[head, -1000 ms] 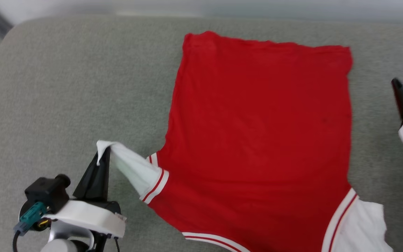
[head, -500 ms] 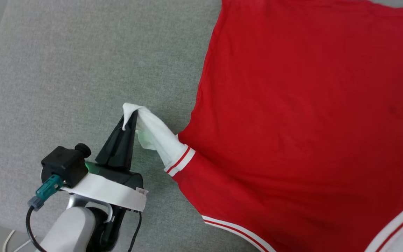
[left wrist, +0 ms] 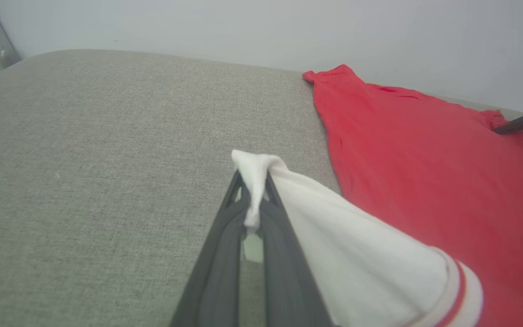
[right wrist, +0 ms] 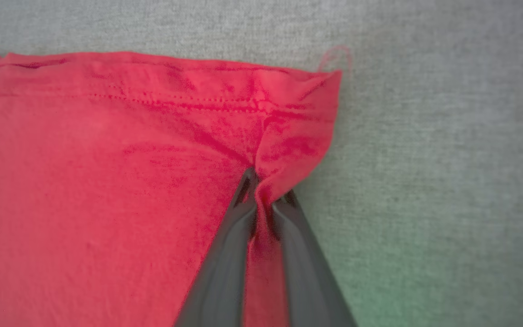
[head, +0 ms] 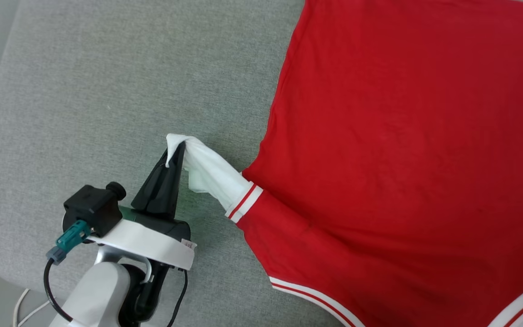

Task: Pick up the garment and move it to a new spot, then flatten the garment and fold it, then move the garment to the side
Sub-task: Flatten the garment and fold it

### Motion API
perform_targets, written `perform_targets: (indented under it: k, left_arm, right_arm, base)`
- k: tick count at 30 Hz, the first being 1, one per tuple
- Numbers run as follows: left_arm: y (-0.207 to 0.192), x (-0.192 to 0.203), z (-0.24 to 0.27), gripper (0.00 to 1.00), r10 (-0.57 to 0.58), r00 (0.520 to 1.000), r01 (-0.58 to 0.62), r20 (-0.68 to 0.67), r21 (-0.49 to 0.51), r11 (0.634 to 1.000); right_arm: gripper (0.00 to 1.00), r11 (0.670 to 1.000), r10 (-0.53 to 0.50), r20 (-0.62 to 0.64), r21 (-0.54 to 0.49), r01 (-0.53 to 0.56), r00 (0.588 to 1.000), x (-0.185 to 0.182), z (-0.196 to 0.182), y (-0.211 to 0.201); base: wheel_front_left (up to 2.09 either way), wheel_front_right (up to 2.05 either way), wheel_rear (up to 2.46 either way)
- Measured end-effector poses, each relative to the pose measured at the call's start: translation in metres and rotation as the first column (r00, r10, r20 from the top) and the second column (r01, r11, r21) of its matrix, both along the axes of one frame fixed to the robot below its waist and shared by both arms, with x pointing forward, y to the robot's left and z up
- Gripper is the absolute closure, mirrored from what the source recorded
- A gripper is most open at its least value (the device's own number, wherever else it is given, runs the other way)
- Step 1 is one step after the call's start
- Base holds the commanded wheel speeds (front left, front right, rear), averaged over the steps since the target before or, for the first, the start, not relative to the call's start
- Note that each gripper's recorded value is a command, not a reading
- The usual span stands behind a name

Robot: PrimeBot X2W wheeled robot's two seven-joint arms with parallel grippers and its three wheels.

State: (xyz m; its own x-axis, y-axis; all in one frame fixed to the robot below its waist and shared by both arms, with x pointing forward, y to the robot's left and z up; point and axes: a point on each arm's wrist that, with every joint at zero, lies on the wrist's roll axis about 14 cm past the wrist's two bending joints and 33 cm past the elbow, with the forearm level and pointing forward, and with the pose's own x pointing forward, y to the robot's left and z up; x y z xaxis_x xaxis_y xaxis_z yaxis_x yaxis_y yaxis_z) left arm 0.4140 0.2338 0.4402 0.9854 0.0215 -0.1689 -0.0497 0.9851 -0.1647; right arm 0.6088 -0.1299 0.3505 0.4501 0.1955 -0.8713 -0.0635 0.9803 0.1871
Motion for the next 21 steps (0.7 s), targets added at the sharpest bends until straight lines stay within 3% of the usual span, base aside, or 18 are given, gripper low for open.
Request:
perform_targets:
  k: [7, 12, 21]
  left_arm:
    - [0.011, -0.020, 0.008, 1.00, 0.045, 0.999, -0.045, -0.003, 0.008, 0.999]
    - [0.022, -0.039, 0.013, 1.00, 0.092, 0.996, -0.092, -0.016, 0.015, 0.996]
    - [0.030, -0.066, 0.022, 1.00, 0.131, 0.991, -0.131, -0.026, 0.017, 0.991]
  right_arm:
    - [1.00, 0.999, 0.017, 0.052, -0.044, -0.014, 0.999, -0.014, 0.027, -0.008]
    - [1.00, 0.996, 0.018, 0.145, -0.089, -0.005, 0.989, -0.026, 0.069, -0.033]
    - [1.00, 0.993, -0.044, 0.171, -0.096, 0.061, 0.984, -0.113, 0.087, -0.090]
  base:
    - [0.00, 0.00, 0.00]
    - [0.00, 0.00, 0.00]
    - [0.00, 0.00, 0.00]
